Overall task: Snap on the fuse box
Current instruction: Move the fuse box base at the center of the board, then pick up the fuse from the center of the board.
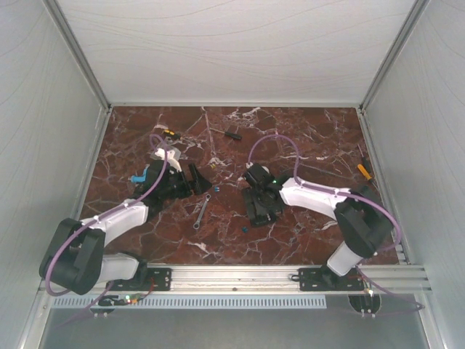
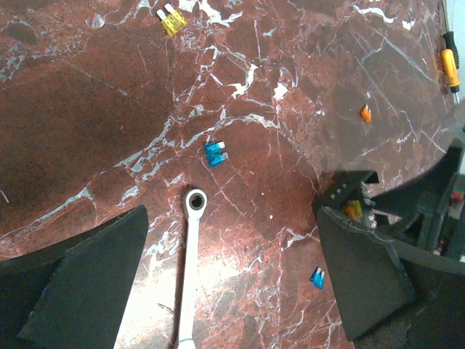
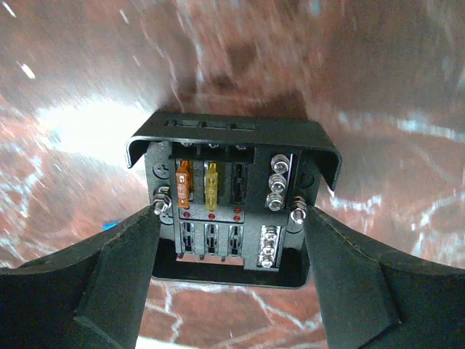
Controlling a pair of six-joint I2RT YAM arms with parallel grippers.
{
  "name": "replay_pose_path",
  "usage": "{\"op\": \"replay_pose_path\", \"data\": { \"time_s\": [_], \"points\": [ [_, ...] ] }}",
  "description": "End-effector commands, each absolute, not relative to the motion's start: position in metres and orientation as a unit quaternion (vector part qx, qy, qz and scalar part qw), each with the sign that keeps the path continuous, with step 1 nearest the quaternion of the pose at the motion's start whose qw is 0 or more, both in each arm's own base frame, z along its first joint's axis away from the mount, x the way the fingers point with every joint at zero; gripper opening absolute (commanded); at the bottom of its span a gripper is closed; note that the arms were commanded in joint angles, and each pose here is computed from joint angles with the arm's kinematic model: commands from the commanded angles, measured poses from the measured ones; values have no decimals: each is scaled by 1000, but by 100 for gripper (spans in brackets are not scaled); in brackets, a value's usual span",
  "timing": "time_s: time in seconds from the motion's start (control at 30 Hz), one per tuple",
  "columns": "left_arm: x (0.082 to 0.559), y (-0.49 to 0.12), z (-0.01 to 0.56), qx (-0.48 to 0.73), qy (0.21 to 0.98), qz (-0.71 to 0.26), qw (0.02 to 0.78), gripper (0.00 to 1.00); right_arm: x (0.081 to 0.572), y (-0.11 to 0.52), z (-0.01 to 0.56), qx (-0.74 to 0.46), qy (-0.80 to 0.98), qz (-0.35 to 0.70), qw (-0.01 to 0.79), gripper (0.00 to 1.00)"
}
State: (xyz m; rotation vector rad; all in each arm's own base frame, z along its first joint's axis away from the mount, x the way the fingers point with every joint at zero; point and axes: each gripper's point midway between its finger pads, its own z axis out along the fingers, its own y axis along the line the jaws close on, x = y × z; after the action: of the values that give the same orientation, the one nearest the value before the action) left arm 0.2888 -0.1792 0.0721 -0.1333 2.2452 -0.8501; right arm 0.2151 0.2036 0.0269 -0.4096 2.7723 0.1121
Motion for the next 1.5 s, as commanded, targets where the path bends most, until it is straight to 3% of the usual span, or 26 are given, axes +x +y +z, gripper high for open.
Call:
{"op": "replay_pose_path", "data": {
  "time_s": [0.0, 0.3, 0.53, 0.73, 0.97, 1.1, 1.47],
  "points": [
    [297, -184, 94, -43, 854, -343, 389, 100, 262, 220, 21, -145, 965, 14, 219, 70],
    [296, -185, 92, -57, 854, -348, 382, 100, 283, 247, 52, -151, 957, 61, 240, 81],
    [295, -187, 94, -52, 854, -354, 379, 100, 296, 214, 102, -146, 947, 94, 271, 87],
    [294, -184, 99, -50, 850, -351, 390, 100, 342, 160, 113, -52, 939, 134, 313, 81],
    [286, -174, 92, -57, 851, -335, 401, 100, 385, 151, 94, -23, 928, 186, 322, 70],
    [287, -171, 90, -59, 853, -325, 405, 100, 392, 157, 73, -25, 930, 213, 298, 63],
    [288, -171, 92, -60, 850, -326, 410, 100, 386, 157, 37, -20, 942, 223, 250, 61]
  ]
}}
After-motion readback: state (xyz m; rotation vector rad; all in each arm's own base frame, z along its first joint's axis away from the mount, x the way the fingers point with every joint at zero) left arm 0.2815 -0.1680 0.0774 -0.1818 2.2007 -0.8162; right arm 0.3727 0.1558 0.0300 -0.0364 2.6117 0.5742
